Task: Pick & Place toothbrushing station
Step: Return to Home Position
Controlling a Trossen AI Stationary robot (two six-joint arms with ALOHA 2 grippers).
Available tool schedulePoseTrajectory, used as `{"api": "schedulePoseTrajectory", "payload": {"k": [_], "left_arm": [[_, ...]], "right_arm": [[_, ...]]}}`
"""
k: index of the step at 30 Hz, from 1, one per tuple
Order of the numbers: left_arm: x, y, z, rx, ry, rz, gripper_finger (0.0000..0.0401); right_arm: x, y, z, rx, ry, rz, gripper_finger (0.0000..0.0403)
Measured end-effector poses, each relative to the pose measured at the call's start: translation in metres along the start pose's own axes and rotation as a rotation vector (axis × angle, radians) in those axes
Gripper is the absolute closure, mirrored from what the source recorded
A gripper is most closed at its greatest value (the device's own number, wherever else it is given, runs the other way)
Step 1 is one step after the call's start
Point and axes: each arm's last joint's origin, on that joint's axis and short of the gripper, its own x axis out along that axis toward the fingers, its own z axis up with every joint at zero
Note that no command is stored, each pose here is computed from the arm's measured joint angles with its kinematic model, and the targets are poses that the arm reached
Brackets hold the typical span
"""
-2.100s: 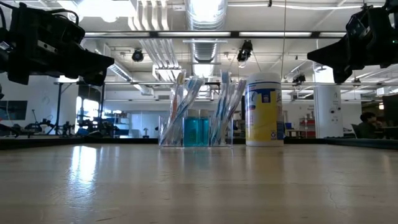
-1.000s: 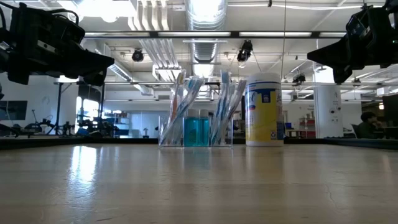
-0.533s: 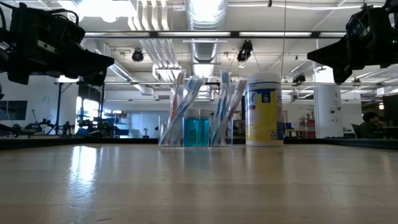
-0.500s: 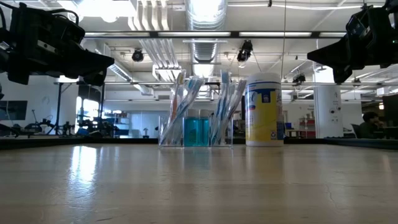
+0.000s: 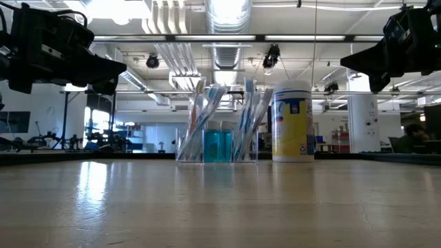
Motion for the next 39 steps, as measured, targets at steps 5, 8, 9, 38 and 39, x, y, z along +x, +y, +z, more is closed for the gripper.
{"api": "schedulePoseTrajectory", "payload": {"k": [5, 8, 9, 38, 39], "left_arm": [[0.0000, 0.0000, 0.0000, 0.000, 0.000, 0.000, 0.0385], [0.0000, 0.0000, 0.0001, 0.000, 0.000, 0.000, 0.0383], [0.0000, 0.0000, 0.0001, 0.000, 0.000, 0.000, 0.0382], [0.0000, 0.0000, 0.0001, 0.000, 0.000, 0.000, 0.0384], [0.0000, 0.0000, 0.0001, 0.000, 0.000, 0.000, 0.0383]], "right_arm": [[0.0000, 0.0000, 0.0000, 0.000, 0.000, 0.000, 0.0394], [0.0000, 0.0000, 0.0000, 0.000, 0.000, 0.000, 0.0394], [0.0000, 0.0000, 0.0000, 0.000, 0.000, 0.000, 0.0394], [0.0000, 0.0000, 0.0000, 0.000, 0.000, 0.000, 0.0394], [0.0000, 0.0000, 0.0000, 0.000, 0.000, 0.000, 0.0394]]}}
